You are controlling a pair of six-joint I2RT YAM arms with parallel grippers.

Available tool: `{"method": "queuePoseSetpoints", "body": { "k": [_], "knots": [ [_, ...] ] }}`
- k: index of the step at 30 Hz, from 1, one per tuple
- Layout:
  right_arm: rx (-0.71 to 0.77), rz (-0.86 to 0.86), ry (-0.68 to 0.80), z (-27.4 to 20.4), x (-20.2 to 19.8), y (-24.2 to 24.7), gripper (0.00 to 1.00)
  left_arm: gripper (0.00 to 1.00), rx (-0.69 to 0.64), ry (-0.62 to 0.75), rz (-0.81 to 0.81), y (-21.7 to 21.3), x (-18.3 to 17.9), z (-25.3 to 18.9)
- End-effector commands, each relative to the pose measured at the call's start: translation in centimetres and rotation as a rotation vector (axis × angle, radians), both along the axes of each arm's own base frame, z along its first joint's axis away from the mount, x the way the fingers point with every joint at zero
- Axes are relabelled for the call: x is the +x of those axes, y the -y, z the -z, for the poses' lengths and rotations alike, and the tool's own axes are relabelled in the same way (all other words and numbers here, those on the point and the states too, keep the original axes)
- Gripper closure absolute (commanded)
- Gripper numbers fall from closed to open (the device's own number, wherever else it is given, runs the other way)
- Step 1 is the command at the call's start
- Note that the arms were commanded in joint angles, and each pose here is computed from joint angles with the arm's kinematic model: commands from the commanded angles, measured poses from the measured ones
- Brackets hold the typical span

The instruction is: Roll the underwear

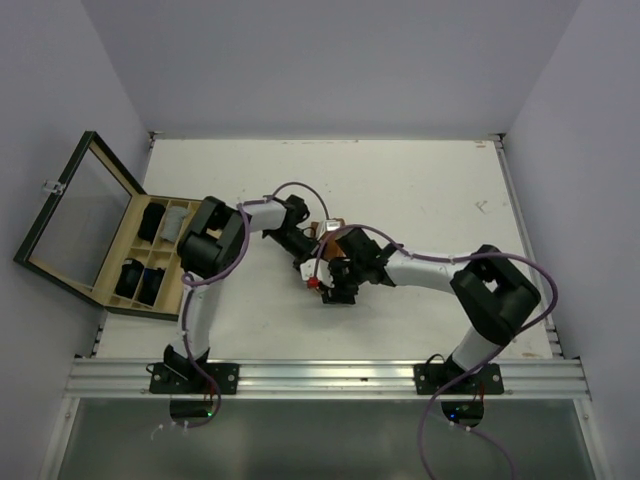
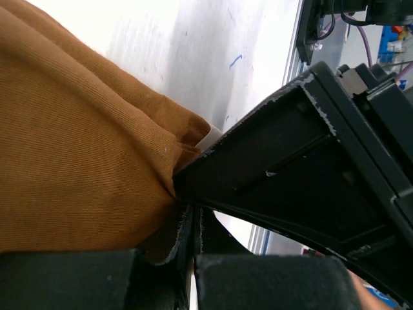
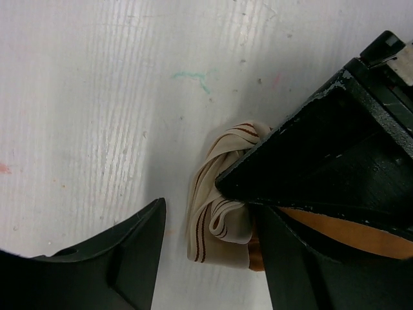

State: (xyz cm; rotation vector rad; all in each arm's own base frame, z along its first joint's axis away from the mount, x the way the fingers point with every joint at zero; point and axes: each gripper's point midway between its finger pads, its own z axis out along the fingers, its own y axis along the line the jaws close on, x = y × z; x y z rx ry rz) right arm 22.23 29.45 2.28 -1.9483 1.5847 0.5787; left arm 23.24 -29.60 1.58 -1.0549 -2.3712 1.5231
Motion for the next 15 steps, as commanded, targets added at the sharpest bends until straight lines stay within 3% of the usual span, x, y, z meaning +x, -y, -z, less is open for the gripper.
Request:
{"method": "queuePoseSetpoints", "body": {
  "k": [1, 6, 9, 10, 12, 13, 14, 15],
  "knots": [
    [0.106, -0.037, 0.021, -1.8, 0.7, -3.0, 0.38, 1.0, 0.403, 0.143, 0.077, -7.7, -0.2, 9.6],
    [0.121, -0.073, 0.018, -1.1, -0.1, -4.3, 0.43, 1.0, 0.399, 0.116, 0.05, -8.3, -0.3, 9.2],
    [0.1, -0.092, -0.01, 0.5, -1.1, -4.9, 0.54, 1.0, 0.39, 0.104, 0.024, -8.4, 0.0, 8.9],
    [0.103, -0.089, -0.013, 0.8, -1.1, -5.1, 0.63, 1.0, 0.384, 0.104, 0.016, -8.5, 0.1, 8.6],
    [0.098, -0.067, -0.056, 1.5, -1.5, -5.2, 0.72, 1.0, 0.381, 0.113, 0.001, -8.4, 0.4, 8.3],
    [0.085, -0.065, -0.082, 2.0, -1.8, -5.1, 0.84, 0.96, 0.37, 0.139, -0.013, -8.2, 0.8, 7.6],
    [0.09, -0.062, -0.101, 2.0, -1.9, -5.3, 0.9, 0.86, 0.356, 0.152, -0.023, -8.1, 1.0, 7.2],
    [0.093, -0.058, -0.115, 2.0, -2.0, -5.2, 0.94, 0.84, 0.34, 0.185, -0.047, -7.8, 1.6, 5.9]
  ]
}}
